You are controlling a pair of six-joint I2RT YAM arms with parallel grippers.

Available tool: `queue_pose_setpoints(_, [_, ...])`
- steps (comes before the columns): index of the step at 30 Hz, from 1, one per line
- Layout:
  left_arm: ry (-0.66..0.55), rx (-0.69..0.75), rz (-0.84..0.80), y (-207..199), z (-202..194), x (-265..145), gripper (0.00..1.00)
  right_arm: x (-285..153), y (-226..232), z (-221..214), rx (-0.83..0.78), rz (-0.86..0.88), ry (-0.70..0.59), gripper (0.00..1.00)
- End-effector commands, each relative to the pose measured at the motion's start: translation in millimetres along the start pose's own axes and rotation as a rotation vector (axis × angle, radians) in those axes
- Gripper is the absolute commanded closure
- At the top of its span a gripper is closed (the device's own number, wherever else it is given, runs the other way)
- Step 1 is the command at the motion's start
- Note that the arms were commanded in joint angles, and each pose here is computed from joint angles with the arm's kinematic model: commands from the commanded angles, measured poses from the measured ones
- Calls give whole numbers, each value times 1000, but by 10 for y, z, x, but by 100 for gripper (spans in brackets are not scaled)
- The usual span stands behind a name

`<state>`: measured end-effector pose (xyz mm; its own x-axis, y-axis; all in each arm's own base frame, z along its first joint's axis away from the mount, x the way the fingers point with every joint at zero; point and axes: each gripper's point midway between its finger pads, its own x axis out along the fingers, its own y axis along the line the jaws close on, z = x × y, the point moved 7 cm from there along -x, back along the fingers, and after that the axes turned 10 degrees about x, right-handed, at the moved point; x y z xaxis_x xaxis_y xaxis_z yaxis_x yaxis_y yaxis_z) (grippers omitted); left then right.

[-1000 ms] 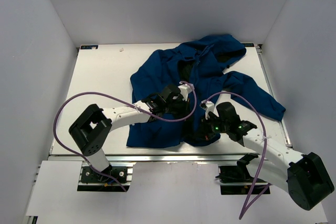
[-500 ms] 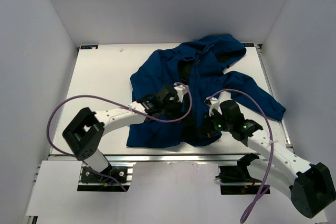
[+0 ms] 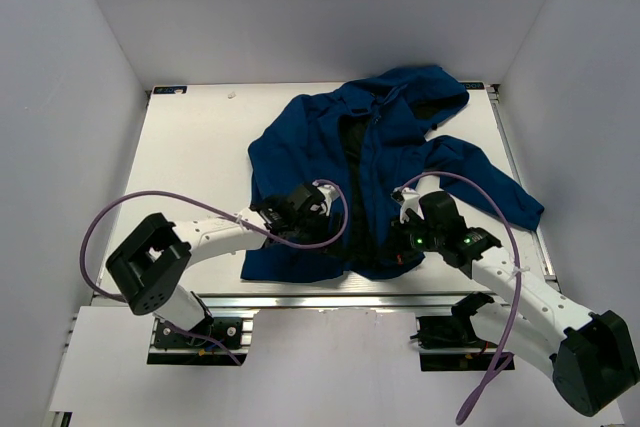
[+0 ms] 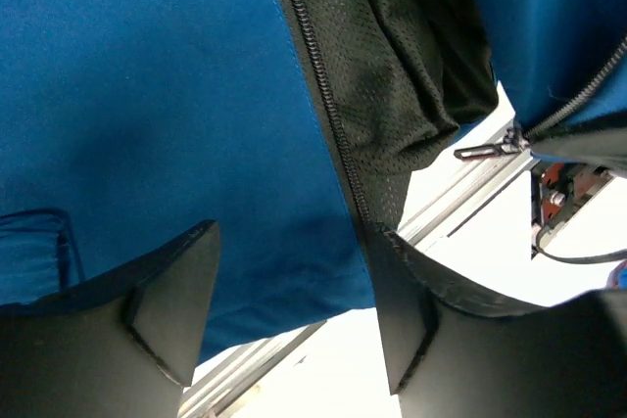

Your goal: Zip up the jacket

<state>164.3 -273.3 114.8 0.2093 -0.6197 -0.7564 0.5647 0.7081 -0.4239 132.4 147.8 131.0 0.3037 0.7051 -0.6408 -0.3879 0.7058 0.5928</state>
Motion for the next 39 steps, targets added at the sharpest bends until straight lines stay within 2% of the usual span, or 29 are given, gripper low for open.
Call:
queue_pose_setpoints(1, [-8,-18,5,-4,41,51,30,-9,44,38,3,28,-6,100])
queue_pose_setpoints(7, [24,-33,57,68,-21,121,30,7,18,7,4,24,1,100])
queue_pose_setpoints(11, [54,9,98,27,-54,183,25,25,4,-4,4,26,9,100])
queue_pose_setpoints(19, [74,23,46,-103,-48,228,12,59,-64,-60,16,-3,24,100])
queue_pose_setpoints(21, [63,17,45,-114,-37,225,11,60,-78,-76,18,-10,27,100])
queue_pose_setpoints(26, [116,18,174,-30,-88,317,20,61,-99,-83,20,-26,24,100])
queue_pose_setpoints(32, [135,68,192,-145,-124,431,16,65,-115,-96,20,-32,24,100])
queue_pose_setpoints(39, [195,84,417,-32,-161,559,14,52,-130,-94,20,-51,12,100])
